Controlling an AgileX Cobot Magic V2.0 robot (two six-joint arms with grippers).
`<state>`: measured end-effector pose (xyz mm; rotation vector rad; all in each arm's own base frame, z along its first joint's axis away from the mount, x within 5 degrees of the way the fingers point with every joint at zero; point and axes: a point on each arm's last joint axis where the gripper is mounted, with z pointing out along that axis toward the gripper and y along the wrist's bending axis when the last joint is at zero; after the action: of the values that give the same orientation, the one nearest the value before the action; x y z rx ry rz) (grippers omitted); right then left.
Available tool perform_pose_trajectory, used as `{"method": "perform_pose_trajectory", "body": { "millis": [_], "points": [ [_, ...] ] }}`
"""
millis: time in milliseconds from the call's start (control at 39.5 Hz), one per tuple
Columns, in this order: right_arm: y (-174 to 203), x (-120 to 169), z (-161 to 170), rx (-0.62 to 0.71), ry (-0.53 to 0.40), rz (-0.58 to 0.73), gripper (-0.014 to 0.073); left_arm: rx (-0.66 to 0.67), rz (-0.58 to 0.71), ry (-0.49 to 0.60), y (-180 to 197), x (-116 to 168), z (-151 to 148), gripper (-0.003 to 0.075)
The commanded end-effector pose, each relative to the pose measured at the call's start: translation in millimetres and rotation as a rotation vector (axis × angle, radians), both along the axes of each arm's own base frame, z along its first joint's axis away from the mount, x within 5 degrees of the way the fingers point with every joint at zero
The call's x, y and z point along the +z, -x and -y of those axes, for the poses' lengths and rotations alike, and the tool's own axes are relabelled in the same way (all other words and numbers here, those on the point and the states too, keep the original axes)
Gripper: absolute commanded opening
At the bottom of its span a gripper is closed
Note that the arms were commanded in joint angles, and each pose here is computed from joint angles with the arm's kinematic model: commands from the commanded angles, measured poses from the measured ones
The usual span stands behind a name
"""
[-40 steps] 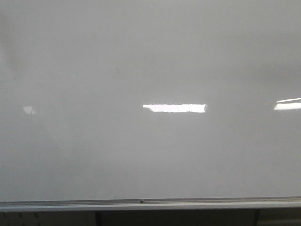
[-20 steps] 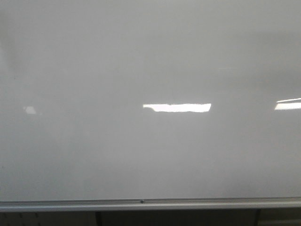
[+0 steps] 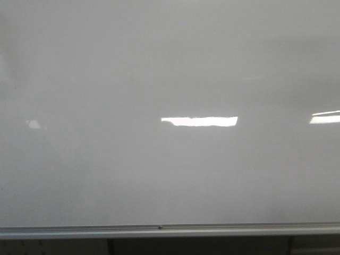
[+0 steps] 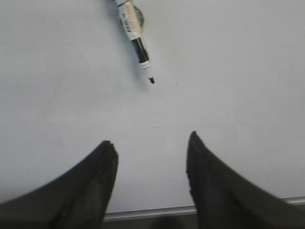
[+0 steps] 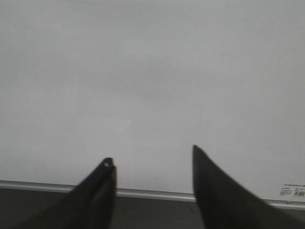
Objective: Write number 2 on whiteboard
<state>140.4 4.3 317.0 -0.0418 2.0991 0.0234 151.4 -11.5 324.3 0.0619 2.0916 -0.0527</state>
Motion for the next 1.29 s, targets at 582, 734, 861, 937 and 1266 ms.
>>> {"method": "perform_pose_trajectory", "body": {
  "millis": [582,734,861,937,1266],
  "points": [
    [-2,16,-13,0.101,0.016,0.091,0.0592,0.115,-0.036,0.095,-86,25,-11,0.0463],
    [-2,16,-13,0.101,0.016,0.091,0.0592,0.119,-0.051,0.15,-112,24,-8,0.0463],
    [-2,16,-13,0.101,0.016,0.091,0.0592,0.121,-0.054,0.158,-131,20,-8,0.0463],
    [-2,16,-13,0.101,0.016,0.091,0.0592,0.122,-0.062,0.157,-143,18,-8,0.0463],
    [-2,16,-13,0.101,0.016,0.091,0.0592,0.131,-0.072,0.156,-185,-4,-9,0.0462]
  ]
}}
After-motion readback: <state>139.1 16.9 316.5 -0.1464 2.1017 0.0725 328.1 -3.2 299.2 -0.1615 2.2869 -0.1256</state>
